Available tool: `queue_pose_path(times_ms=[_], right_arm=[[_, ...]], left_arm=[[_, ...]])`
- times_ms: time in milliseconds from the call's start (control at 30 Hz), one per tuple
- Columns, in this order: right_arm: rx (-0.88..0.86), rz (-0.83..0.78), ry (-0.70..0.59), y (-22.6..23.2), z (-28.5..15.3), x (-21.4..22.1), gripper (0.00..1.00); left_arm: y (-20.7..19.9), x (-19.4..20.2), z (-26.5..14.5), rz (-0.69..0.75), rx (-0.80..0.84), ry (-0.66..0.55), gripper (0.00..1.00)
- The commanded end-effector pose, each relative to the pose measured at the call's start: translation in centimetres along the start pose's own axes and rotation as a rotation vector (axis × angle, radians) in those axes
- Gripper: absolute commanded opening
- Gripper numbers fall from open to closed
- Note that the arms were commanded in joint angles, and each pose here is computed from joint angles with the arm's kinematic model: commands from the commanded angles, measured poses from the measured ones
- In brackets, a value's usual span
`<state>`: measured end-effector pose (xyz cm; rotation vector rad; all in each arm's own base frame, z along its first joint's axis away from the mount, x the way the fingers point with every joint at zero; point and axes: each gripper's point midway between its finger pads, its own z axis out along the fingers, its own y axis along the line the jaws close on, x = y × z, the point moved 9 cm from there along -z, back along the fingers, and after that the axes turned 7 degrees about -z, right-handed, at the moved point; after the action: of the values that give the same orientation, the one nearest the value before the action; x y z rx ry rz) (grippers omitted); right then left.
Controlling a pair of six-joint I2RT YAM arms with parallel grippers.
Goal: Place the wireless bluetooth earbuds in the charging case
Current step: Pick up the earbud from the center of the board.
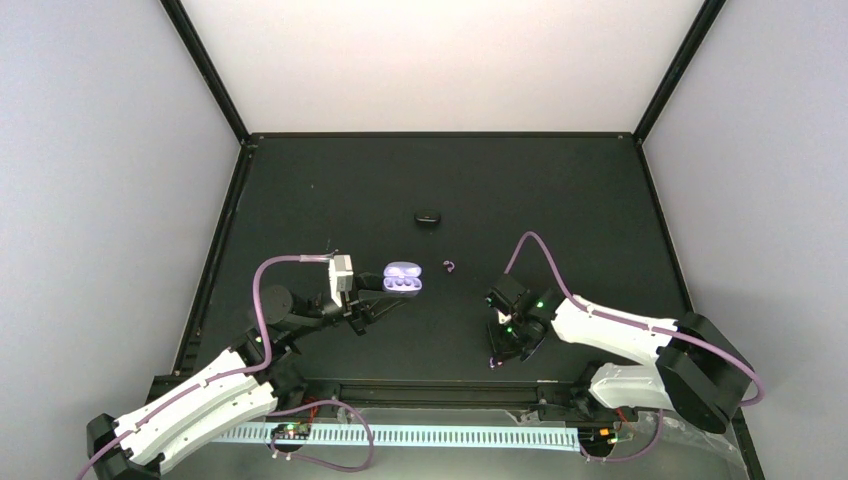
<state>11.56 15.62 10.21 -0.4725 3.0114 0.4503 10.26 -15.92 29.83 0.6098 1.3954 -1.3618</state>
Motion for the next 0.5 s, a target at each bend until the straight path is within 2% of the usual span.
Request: queue_pose_path(times_ms=[0, 467], right_arm=[[0.004, 0.003, 0.005, -0.1, 0.0, 0.1, 0.11], [-0.027, 0.028, -0.169, 1.3, -3.1, -2.1, 0.01]], left_arm=[[-0.5, -0.3, 0.0, 0.005, 0.031, -0.016, 0.02], [-0.6, -0.6, -0.2, 0.006, 0.027, -0.031, 0.02]])
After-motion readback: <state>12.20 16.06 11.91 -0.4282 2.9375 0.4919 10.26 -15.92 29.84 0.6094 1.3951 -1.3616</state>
